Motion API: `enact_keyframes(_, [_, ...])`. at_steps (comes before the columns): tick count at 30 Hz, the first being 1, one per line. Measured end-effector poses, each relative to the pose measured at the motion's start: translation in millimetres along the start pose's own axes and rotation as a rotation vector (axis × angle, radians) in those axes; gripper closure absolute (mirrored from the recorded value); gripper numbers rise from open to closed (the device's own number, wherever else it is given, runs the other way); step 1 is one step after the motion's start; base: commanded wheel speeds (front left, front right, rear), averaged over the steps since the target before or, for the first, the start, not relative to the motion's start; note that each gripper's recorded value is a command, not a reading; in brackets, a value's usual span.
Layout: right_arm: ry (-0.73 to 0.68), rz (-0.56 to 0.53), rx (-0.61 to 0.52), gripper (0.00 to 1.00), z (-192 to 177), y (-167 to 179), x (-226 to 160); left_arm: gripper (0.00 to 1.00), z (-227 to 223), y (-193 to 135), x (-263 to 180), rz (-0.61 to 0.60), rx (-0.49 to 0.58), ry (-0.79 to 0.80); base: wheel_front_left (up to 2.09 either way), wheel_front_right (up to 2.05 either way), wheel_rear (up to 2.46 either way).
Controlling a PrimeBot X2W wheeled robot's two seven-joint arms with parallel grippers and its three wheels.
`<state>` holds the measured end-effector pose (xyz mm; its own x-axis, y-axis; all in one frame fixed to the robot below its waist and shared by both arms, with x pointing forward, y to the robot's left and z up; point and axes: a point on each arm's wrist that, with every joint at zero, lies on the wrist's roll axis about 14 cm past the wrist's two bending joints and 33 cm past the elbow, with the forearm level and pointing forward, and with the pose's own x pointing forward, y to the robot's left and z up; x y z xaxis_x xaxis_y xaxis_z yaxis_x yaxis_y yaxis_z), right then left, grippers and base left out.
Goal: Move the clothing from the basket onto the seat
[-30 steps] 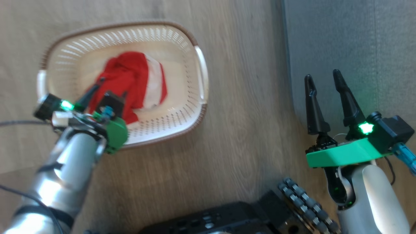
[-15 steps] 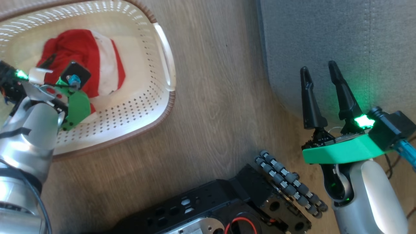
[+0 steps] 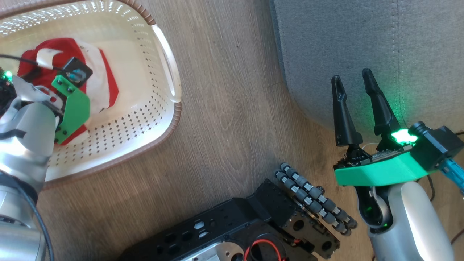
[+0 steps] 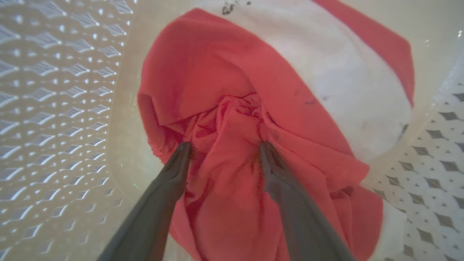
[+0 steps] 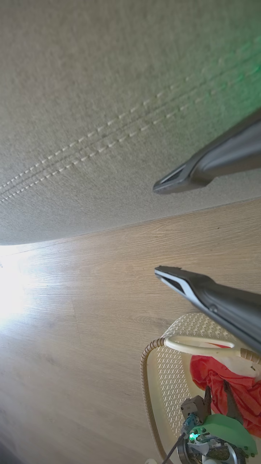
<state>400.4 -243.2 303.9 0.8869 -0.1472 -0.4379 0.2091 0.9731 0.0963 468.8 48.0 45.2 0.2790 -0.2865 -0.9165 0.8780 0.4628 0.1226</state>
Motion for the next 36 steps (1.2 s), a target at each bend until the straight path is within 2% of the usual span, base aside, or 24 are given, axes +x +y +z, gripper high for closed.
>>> enact_keyframes(8, [0.010,-0.004,0.000,0.00,-3,-1,-2,0.00,-20,-11,1,-0.091,-0.030,0.166,0.00,0.00,0.00])
enact_keyframes(9, [0.015,-0.006,0.001,0.00,-4,-1,-4,0.04,-22,-12,0,-0.099,-0.029,0.182,0.00,0.00,0.00])
enact_keyframes(11, [0.021,-0.007,0.003,0.00,-6,-1,-5,0.58,-25,-13,0,-0.110,-0.038,0.209,0.00,0.00,0.00])
enact_keyframes(12, [0.021,-0.005,0.003,0.00,-6,0,-5,1.00,-26,-14,-1,-0.116,-0.041,0.217,0.00,0.00,0.00])
enact_keyframes(18, [0.019,0.000,0.005,0.00,-6,2,-4,1.00,-30,-16,-2,-0.124,-0.056,0.240,0.00,0.00,0.00])
enact_keyframes(25, [-0.004,0.009,0.031,0.00,1,4,1,1.00,-19,-11,-5,-0.119,-0.081,0.184,0.00,0.00,0.00])
enact_keyframes(30, [-0.077,0.050,0.028,0.00,27,15,10,1.00,-5,2,-12,-0.079,-0.098,0.131,0.00,0.00,0.00])
enact_keyframes(36, [-0.139,0.046,0.043,0.00,52,12,0,1.00,20,6,-35,-0.029,-0.128,0.033,0.00,0.00,0.00])
